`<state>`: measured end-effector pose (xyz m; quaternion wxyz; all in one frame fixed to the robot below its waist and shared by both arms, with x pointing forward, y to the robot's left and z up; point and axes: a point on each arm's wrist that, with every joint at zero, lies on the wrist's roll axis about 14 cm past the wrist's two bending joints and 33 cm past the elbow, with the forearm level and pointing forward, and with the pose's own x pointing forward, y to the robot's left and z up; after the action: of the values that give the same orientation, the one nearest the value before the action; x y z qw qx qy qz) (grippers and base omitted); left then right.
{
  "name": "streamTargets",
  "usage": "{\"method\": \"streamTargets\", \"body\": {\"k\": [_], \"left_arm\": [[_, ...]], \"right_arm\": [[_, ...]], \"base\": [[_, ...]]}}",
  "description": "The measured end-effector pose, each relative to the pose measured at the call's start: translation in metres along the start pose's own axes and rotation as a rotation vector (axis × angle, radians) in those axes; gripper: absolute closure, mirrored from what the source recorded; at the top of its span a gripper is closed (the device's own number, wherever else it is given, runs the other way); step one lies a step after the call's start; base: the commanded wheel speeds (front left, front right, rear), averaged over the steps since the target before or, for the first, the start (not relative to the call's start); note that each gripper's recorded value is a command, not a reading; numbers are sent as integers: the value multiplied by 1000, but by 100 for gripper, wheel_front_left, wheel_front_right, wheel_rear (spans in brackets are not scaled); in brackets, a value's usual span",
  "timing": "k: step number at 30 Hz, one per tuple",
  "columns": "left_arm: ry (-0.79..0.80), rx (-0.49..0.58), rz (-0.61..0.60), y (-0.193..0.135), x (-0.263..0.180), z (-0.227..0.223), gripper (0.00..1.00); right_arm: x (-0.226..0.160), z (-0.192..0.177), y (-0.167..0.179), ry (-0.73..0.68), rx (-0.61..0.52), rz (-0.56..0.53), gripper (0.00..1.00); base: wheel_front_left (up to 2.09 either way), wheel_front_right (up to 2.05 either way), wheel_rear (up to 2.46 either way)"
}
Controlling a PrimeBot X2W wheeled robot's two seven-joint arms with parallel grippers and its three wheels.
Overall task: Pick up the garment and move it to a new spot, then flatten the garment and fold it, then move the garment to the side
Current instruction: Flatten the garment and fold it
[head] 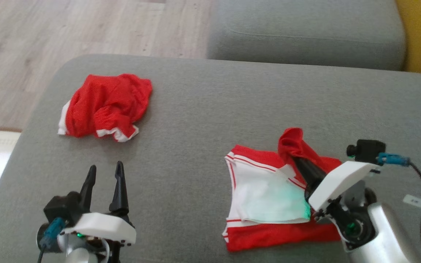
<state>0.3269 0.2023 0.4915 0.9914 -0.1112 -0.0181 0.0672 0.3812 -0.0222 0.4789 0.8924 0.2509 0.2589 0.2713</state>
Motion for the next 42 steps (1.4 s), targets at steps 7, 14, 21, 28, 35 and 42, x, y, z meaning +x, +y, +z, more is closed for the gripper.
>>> {"method": "streamTargets", "body": {"k": [7, 14, 21, 28, 35, 42], "left_arm": [[15, 1, 60, 20, -10, -4, 0], [32, 5, 85, 27, -12, -9, 0], [43, 7, 77, 23, -6, -12, 0], [38, 6, 62, 18, -4, -11, 0], [27, 4, 40, 10, -1, -8, 0], [22, -14, 22, 4, 2, -6, 0]], "right_arm": [[21, -45, 2, 138, 55, 7, 100], [39, -70, 5, 204, 107, 18, 100], [47, -82, 14, 226, 150, 41, 0], [49, -37, 44, 67, 178, 145, 0], [5, 72, -13, -251, -43, 43, 0], [-28, 62, -90, -164, -270, -211, 100]], "base": [[0, 0, 0], [0, 0, 0], [0, 0, 0], [0, 0, 0], [0, 0, 0], [0, 0, 0]]}}
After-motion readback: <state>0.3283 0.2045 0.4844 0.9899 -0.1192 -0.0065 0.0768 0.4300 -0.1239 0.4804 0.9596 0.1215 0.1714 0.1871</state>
